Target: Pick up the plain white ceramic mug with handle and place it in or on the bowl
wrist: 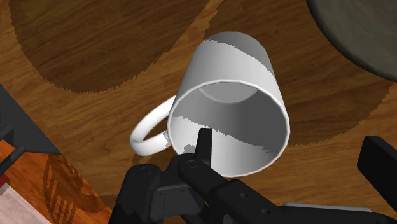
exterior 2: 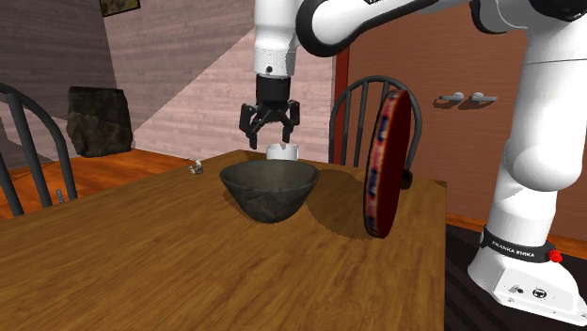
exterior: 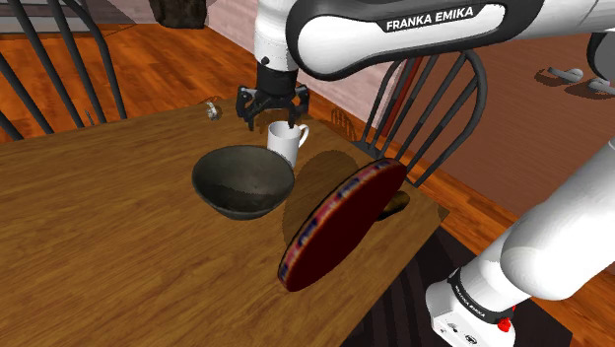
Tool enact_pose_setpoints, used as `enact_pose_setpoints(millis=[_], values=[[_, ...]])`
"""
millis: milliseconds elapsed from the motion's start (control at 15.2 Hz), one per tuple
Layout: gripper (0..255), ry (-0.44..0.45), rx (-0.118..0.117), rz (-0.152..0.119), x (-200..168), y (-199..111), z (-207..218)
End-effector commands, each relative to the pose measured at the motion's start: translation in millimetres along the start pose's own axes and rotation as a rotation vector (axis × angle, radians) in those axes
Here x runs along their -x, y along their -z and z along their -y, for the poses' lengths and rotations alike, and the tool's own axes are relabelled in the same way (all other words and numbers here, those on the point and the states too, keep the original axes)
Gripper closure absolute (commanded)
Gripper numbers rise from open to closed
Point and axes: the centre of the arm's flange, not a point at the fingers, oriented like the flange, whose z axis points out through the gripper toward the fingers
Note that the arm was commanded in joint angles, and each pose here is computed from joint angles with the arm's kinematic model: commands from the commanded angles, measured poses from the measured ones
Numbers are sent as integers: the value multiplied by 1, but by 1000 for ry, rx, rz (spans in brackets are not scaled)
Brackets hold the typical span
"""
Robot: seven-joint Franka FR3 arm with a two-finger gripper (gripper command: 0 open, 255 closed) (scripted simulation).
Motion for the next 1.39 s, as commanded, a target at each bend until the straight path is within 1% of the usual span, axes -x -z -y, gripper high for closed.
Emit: enact_pose_setpoints(millis=[0,264,726,792,1320], values=[[0,-2,1,-1,0,-11,2],[0,-2,1,-1,0,-30,2],[0,-2,1,-1,0,-30,2],[255,-2,1,-1,0,-30,2],[255,-2,1,-1,0,-30,2]])
